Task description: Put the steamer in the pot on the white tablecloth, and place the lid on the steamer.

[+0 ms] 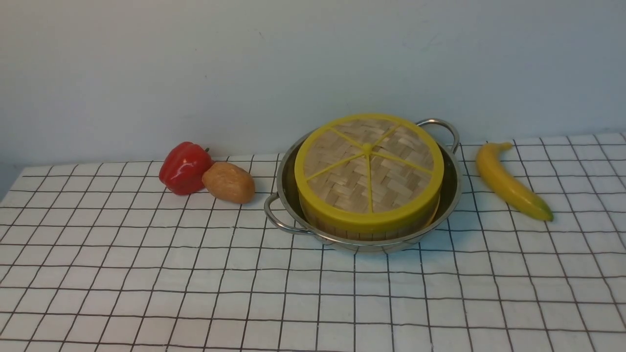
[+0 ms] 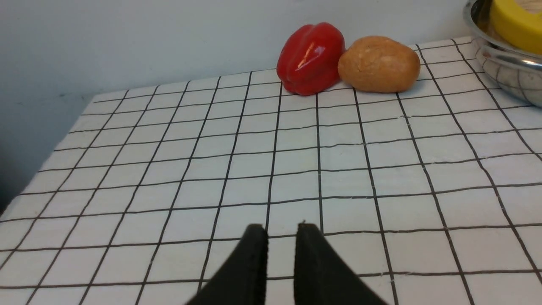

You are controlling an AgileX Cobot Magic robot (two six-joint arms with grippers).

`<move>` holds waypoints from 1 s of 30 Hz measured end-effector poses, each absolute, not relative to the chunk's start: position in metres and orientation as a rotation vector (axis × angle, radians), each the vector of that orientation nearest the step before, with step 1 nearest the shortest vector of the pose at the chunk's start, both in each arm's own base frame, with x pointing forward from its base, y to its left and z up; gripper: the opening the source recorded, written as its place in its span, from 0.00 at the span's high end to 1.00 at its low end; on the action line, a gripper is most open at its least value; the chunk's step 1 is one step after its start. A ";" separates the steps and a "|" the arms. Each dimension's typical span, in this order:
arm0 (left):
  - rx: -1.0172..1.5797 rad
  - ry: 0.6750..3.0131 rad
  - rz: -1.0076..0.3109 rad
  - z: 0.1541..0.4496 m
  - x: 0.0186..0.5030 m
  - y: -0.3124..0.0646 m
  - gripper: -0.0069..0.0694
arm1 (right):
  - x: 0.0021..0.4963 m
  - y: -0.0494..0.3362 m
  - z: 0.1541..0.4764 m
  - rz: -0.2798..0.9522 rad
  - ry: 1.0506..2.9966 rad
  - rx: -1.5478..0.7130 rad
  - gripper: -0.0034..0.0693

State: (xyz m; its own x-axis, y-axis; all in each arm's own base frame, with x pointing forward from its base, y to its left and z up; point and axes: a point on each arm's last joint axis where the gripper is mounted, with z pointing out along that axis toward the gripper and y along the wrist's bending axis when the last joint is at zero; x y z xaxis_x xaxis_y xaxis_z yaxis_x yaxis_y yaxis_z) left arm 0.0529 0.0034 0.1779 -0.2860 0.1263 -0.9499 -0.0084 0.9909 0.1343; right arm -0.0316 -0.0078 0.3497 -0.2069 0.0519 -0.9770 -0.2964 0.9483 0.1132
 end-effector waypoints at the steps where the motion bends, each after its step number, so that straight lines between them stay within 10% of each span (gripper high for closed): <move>1: 0.086 1.857 0.131 0.178 0.053 0.003 0.78 | -0.032 -0.008 0.350 0.320 1.754 -0.184 0.68; 19: 0.086 1.857 0.132 0.178 0.053 0.003 0.76 | -0.023 -0.009 0.348 0.218 1.709 -0.129 0.63; 30: 0.089 1.857 0.134 0.178 0.053 0.003 0.72 | 0.048 -0.001 0.257 0.034 1.550 0.063 0.62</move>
